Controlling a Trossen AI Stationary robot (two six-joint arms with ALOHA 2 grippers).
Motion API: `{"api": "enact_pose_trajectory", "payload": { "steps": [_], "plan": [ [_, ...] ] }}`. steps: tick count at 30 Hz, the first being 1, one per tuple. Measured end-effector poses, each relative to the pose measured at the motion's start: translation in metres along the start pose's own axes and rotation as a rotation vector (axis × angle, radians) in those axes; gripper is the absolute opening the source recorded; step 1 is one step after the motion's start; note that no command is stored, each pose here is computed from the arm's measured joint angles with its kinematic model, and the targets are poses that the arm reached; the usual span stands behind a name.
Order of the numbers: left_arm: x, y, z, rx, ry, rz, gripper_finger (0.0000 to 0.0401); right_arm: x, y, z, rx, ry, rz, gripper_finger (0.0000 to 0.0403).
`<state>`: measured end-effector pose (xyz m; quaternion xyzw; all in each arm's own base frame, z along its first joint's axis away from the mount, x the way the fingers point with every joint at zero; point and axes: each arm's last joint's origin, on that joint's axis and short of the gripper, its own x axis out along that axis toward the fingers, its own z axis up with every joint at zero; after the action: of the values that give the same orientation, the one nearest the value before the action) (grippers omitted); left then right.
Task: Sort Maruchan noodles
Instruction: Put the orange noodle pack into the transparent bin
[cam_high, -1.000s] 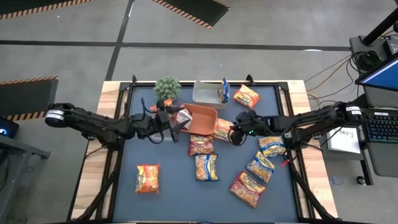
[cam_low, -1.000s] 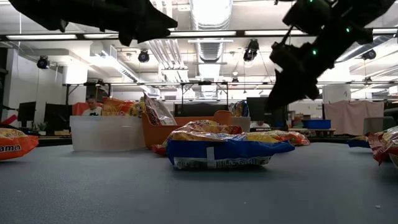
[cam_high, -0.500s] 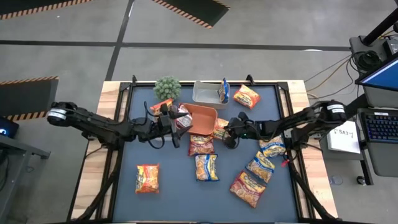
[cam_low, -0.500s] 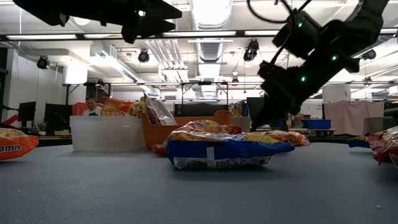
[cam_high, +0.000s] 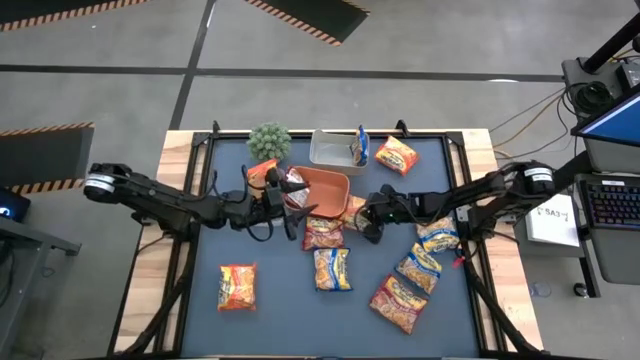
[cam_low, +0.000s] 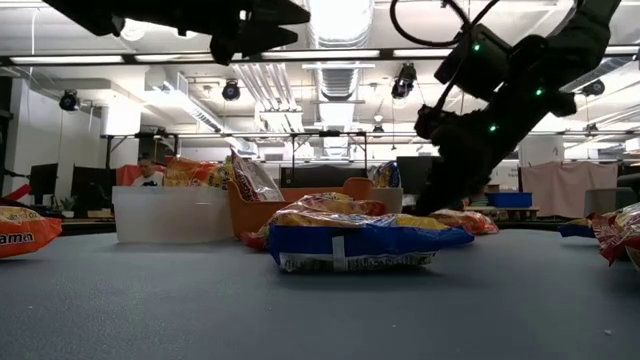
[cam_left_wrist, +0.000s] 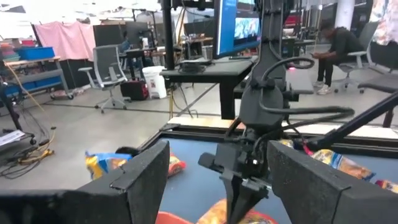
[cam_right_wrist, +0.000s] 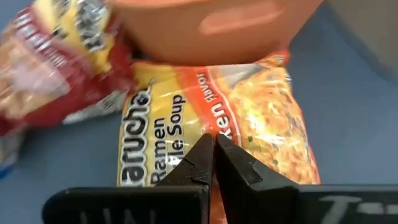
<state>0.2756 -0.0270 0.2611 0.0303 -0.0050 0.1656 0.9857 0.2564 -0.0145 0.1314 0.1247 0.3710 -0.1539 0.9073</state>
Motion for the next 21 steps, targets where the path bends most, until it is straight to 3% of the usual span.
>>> {"api": "enact_pose_trajectory", "payload": {
  "steps": [9, 15, 21],
  "plan": [
    [0.015, -0.017, -0.002, 0.034, 0.063, -0.031, 0.0252, -0.021, 0.006, -0.003, 0.113, 0.141, 0.228, 0.0008],
    [0.031, -0.032, -0.004, 0.055, 0.101, -0.074, 0.0252, -0.044, 0.0, 0.001, 0.109, 0.127, 0.223, 0.0008],
    [0.049, -0.046, -0.018, 0.098, 0.181, -0.086, 0.0252, -0.08, -0.007, 0.013, 0.14, 0.022, 0.245, 0.0008]
  ]
}}
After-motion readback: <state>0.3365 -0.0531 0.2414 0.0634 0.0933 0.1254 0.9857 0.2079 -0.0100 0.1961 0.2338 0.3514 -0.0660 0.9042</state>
